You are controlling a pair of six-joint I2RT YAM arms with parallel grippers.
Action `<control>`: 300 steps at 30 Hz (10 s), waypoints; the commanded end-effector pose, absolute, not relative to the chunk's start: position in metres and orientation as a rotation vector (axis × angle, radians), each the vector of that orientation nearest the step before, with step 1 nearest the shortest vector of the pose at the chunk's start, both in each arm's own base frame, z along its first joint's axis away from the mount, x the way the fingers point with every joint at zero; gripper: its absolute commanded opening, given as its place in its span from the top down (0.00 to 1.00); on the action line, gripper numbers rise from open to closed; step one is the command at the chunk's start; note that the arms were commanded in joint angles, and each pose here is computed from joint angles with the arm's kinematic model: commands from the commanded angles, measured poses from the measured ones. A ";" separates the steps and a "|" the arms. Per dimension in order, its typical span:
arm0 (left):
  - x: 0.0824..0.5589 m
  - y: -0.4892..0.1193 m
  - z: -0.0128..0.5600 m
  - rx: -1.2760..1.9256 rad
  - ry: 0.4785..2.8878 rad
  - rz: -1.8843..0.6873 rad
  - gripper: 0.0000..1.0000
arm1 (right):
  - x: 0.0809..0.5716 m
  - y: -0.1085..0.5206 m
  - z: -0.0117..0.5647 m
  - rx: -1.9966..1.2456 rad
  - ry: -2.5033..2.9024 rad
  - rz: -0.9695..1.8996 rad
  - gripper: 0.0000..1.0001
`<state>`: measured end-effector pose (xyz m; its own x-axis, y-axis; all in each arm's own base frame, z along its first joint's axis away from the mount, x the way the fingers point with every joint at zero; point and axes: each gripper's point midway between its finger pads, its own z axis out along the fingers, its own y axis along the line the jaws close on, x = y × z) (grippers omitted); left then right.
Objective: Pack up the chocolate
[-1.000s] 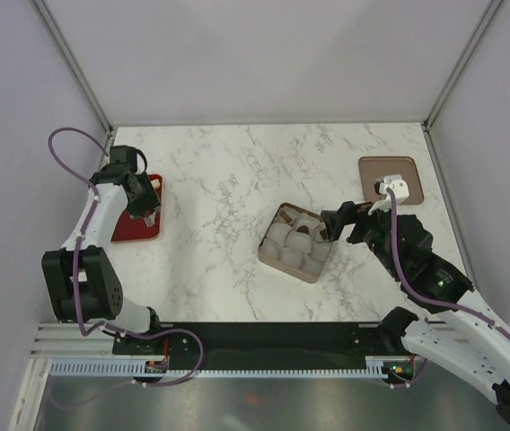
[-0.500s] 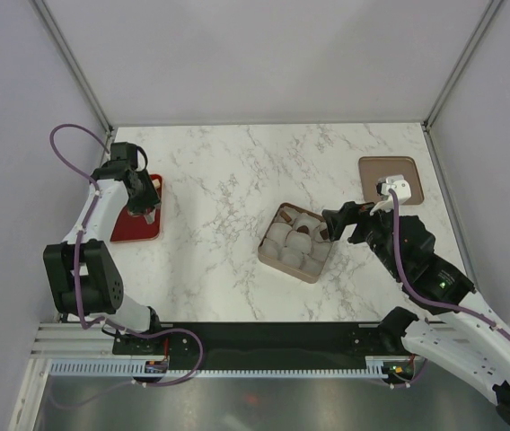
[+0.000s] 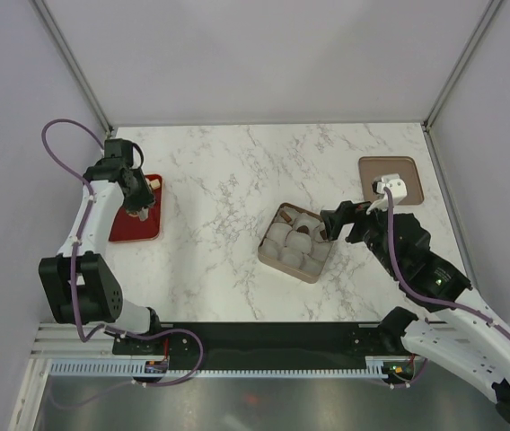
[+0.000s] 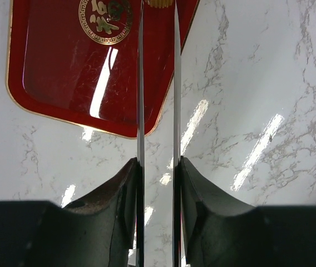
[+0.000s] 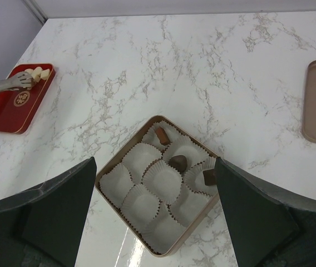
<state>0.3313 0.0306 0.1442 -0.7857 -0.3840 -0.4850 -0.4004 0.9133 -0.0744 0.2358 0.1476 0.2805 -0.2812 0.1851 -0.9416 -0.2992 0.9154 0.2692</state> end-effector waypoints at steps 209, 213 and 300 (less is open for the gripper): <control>0.375 0.041 0.171 -0.512 2.436 0.152 0.47 | 0.232 0.156 0.306 -0.039 1.701 0.601 0.05; 0.372 0.042 0.165 -0.518 2.447 0.157 0.47 | 0.232 0.156 0.306 -0.039 1.701 0.598 0.05; 0.340 0.068 0.130 -0.573 2.579 0.309 0.54 | 0.228 0.154 0.307 -0.036 1.689 0.614 0.05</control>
